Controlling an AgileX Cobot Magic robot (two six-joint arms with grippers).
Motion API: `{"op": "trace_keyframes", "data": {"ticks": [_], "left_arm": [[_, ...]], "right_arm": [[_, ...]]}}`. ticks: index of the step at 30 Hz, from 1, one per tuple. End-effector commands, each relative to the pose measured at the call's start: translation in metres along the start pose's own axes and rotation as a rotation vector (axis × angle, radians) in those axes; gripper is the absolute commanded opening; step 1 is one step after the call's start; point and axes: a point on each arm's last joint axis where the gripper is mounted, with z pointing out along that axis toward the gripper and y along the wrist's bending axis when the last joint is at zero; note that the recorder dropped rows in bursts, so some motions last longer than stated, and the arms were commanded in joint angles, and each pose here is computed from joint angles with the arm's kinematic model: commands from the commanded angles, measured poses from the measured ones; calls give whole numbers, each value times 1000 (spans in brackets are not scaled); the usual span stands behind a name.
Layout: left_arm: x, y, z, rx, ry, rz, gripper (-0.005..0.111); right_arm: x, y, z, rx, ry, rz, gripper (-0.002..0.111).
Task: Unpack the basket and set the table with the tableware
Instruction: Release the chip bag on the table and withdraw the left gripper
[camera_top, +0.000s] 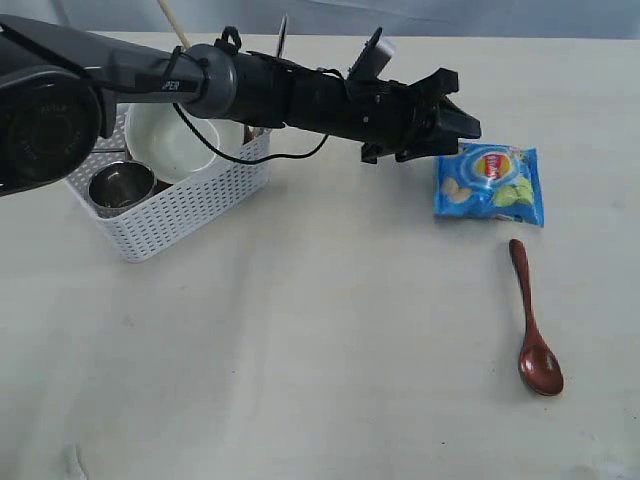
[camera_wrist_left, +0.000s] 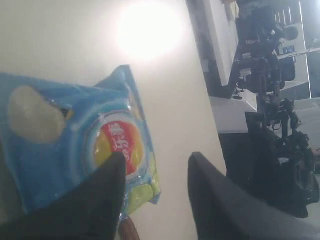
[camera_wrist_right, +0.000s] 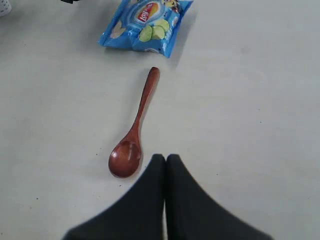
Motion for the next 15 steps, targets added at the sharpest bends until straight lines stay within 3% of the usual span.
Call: {"op": "trace_keyframes", "data": {"ticks": [1, 5, 11, 15], "left_arm": [[0, -3, 1, 17, 3, -53, 40], [-3, -2, -4, 33, 7, -76, 41], [-5, -3, -11, 87, 40, -98, 63], [-1, -10, -12, 151, 93, -95, 63]], "right_arm": [[-1, -1, -3, 6, -12, 3, -1], [0, -1, -2, 7, -11, 1, -1], [-1, -2, -2, 10, -12, -2, -1], [-1, -2, -2, 10, -12, -2, -1]]}}
